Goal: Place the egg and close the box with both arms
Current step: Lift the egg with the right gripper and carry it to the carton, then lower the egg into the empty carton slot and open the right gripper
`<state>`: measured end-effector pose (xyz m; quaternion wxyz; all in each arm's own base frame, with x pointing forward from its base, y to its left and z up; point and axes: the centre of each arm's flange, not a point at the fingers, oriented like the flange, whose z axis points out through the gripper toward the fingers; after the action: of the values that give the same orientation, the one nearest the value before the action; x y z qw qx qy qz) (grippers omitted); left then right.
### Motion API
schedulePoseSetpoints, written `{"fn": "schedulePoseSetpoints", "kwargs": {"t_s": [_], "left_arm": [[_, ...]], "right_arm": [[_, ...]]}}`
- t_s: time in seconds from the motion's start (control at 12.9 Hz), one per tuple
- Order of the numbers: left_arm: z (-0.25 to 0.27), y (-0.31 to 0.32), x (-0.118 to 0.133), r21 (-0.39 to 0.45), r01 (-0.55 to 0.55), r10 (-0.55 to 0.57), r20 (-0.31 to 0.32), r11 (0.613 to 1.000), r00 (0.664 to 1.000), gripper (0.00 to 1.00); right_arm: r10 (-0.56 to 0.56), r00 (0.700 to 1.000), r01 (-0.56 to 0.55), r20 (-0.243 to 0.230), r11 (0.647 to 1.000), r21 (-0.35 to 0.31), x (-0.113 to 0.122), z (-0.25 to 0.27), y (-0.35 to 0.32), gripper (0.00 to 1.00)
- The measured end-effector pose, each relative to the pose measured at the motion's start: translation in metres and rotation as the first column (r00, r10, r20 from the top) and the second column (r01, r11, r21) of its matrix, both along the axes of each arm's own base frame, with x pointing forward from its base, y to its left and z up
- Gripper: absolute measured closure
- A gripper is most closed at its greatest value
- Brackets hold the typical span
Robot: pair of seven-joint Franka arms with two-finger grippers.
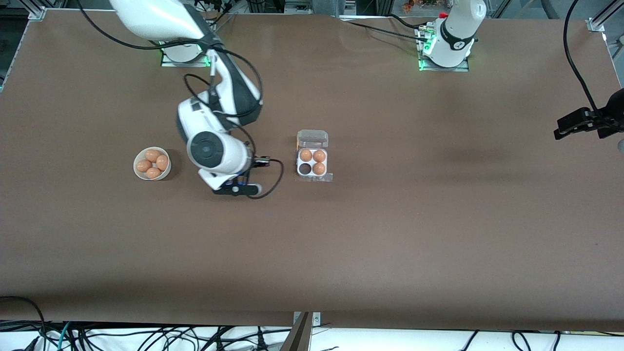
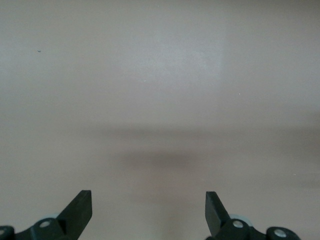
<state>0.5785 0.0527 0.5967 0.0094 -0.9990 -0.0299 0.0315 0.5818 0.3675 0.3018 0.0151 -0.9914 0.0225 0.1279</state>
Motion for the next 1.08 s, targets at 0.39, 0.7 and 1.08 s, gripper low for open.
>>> {"fn": "schedulePoseSetpoints", "kwargs": {"t_s": [0.39, 0.7, 1.08], "left_arm": [[0.000, 0.000, 0.000, 0.000, 0.000, 0.000, 0.000, 1.000, 1.000, 0.00], [0.000, 0.000, 0.000, 0.000, 0.000, 0.000, 0.000, 1.000, 1.000, 0.00], [0.000, 0.000, 0.000, 0.000, 0.000, 0.000, 0.000, 1.000, 1.000, 0.00]], "right_arm": [[-0.053, 0.999, 0.053, -0.012, 0.999, 0.014, -0.021, -0.017, 0.069, 0.52], [-0.070, 0.997, 0.069, 0.026, 0.997, 0.045, -0.024, -0.029, 0.090, 0.52], [-0.064, 0.997, 0.061, 0.043, 0.996, 0.068, -0.035, -0.055, 0.113, 0.52]]}}
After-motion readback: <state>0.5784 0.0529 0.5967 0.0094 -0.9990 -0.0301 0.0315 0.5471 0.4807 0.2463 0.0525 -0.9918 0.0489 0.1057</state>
